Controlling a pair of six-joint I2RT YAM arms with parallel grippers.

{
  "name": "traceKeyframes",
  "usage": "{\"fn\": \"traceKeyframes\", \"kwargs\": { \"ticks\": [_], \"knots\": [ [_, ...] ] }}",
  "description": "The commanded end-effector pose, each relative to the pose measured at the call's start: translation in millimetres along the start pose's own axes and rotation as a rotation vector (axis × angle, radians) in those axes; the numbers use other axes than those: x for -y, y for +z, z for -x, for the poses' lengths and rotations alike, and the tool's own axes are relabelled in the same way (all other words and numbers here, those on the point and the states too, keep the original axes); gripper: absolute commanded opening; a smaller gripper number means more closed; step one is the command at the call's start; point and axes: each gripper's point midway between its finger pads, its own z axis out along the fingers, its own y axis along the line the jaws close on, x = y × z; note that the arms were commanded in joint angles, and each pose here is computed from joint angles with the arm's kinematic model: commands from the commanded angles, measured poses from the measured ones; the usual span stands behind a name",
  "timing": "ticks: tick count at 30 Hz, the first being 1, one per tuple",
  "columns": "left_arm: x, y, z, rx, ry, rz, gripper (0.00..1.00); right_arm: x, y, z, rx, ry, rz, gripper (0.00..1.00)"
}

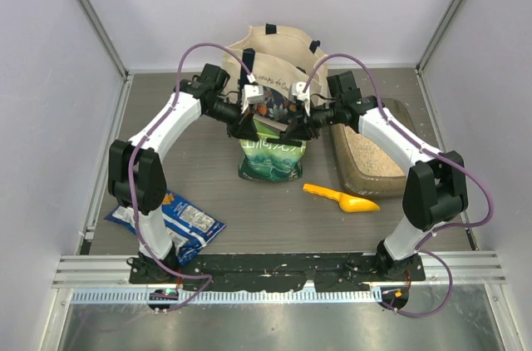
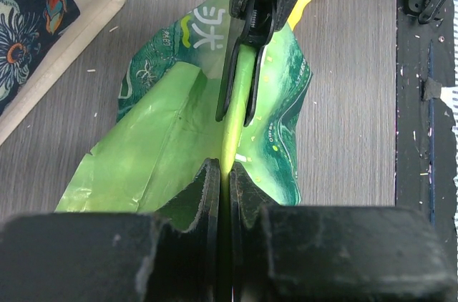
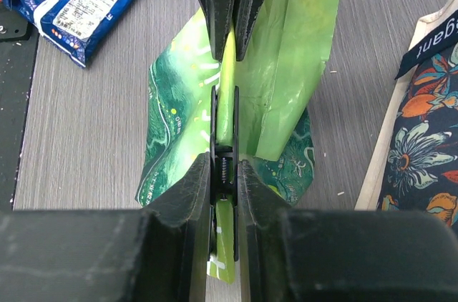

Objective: Fill the litter box with clean litter

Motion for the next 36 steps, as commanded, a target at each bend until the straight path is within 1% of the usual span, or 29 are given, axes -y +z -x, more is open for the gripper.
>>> {"fn": "traceKeyframes", "kwargs": {
  "ticks": [1, 6, 7, 8, 9, 11, 12, 14, 15, 17, 18, 20, 22, 23, 24, 25, 26, 27, 28, 29, 30, 32, 33, 34, 35, 36],
  "knots": [
    [0.9, -11.8, 19.1, 0.05, 0.044, 0.032, 0.1, -19.8, 15.5, -44.4, -0.122, 0.09, 0.058, 0.01],
    [0.7, -11.9, 19.9, 0.05, 0.046, 0.037, 0.13, -21.2, 16.3, -54.9, -0.144, 0.108, 0.054, 0.02],
    [0.2, -12.7, 20.5, 0.052, 0.048, 0.04, 0.14, -20.5, 16.6, -56.7, -0.15, 0.113, 0.05, 0.04],
    [-0.4, -13.0, 21.4, 0.054, 0.051, 0.043, 0.2, -20.0, 16.9, -58.6, -0.156, 0.119, 0.049, 0.07],
    [-0.8, -12.6, 20.2, 0.048, 0.047, 0.047, 0.22, -19.0, 16.3, -57.2, -0.157, 0.118, 0.044, 0.13],
    [-1.6, -13.9, 21.5, 0.046, 0.05, 0.056, 0.3, -16.9, 14.6, -52.7, -0.155, 0.113, 0.032, 0.17],
    [-2.0, -15.1, 22.7, 0.045, 0.054, 0.063, 0.31, -15.1, 13.6, -49.5, -0.153, 0.106, 0.024, 0.21],
    [-3.8, -18.4, 25.8, 0.044, 0.06, 0.082, 0.35, -11.6, 10.6, -44.0, -0.152, 0.097, 0.003, 0.24],
    [-2.6, -20.6, 29.0, 0.046, 0.07, 0.089, 0.37, -10.0, 9.7, -41.1, -0.15, 0.094, -0.004, 0.3],
    [-3.4, -25.4, 33.7, 0.045, 0.08, 0.113, 0.41, -8.2, 7.9, -36.5, -0.147, 0.094, -0.017, 0.36],
    [-3.7, -27.8, 35.6, 0.044, 0.085, 0.127, 0.42, -7.4, 4.6, -29.6, -0.136, 0.1, -0.03, 0.41],
    [-4.9, -35.3, 40.7, 0.037, 0.107, 0.168, 0.47, -4.4, 1.5, -20.7, -0.118, 0.103, -0.051, 0.45],
    [-6.6, -41.1, 43.5, 0.035, 0.11, 0.203, 0.5, 0.0, -5.5, -6.9, -0.095, 0.114, -0.091, 0.51],
    [-7.6, -46.1, 47.4, 0.035, 0.122, 0.233, 0.54, 1.1, -7.6, -1.2, -0.085, 0.115, -0.106, 0.53],
    [-8.2, -50.1, 49.0, 0.036, 0.124, 0.252, 0.56, 6.6, -10.5, 4.7, -0.077, 0.105, -0.136, 0.58],
    [-7.4, -52.1, 49.4, 0.035, 0.128, 0.261, 0.58, 6.6, -16.1, 12.4, -0.061, 0.118, -0.159, 0.59],
    [-6.7, -58.3, 52.4, 0.032, 0.139, 0.291, 0.62, 8.4, -19.2, 16.0, -0.054, 0.118, -0.177, 0.73],
    [-7.8, -62.2, 52.6, 0.031, 0.131, 0.314, 0.74, 12.8, -23.5, 19.6, -0.051, 0.115, -0.216, 0.74],
    [-9.4, -65.0, 51.6, 0.03, 0.128, 0.334, 0.81, 14.0, -28.3, 25.0, -0.041, 0.133, -0.246, 0.74],
    [-8.8, -73.2, 54.3, 0.029, 0.135, 0.372, 0.99, 15.8, -31.6, 27.8, -0.038, 0.144, -0.269, 0.75],
    [-10.7, -77.2, 48.7, 0.024, 0.113, 0.393, 1.0, 19.9, -35.9, 28.5, -0.045, 0.155, -0.306, 0.75],
    [-10.8, -89.6, 51.7, 0.037, 0.118, 0.45, 1.0, 22.6, -48.7, 35.5, -0.019, 0.203, -0.366, 0.76],
    [-16.2, -93.6, 40.6, 0.019, 0.072, 0.498, 1.0, 25.6, -53.8, 35.6, -0.013, 0.223, -0.401, 0.76],
    [-20.4, -98.3, 42.4, 0.032, 0.076, 0.538, 1.0, 31.6, -66.8, 39.0, -0.002, 0.277, -0.504, 0.77],
    [-19.8, -106.3, 42.2, 0.037, 0.07, 0.58, 1.0, 37.1, -73.7, 30.6, -0.015, 0.316, -0.58, 0.79],
    [-23.8, -107.9, 29.6, 0.015, 0.041, 0.617, 1.0, 45.5, -83.5, 32.5, 0.007, 0.347, -0.67, 0.79]
  ]
}}
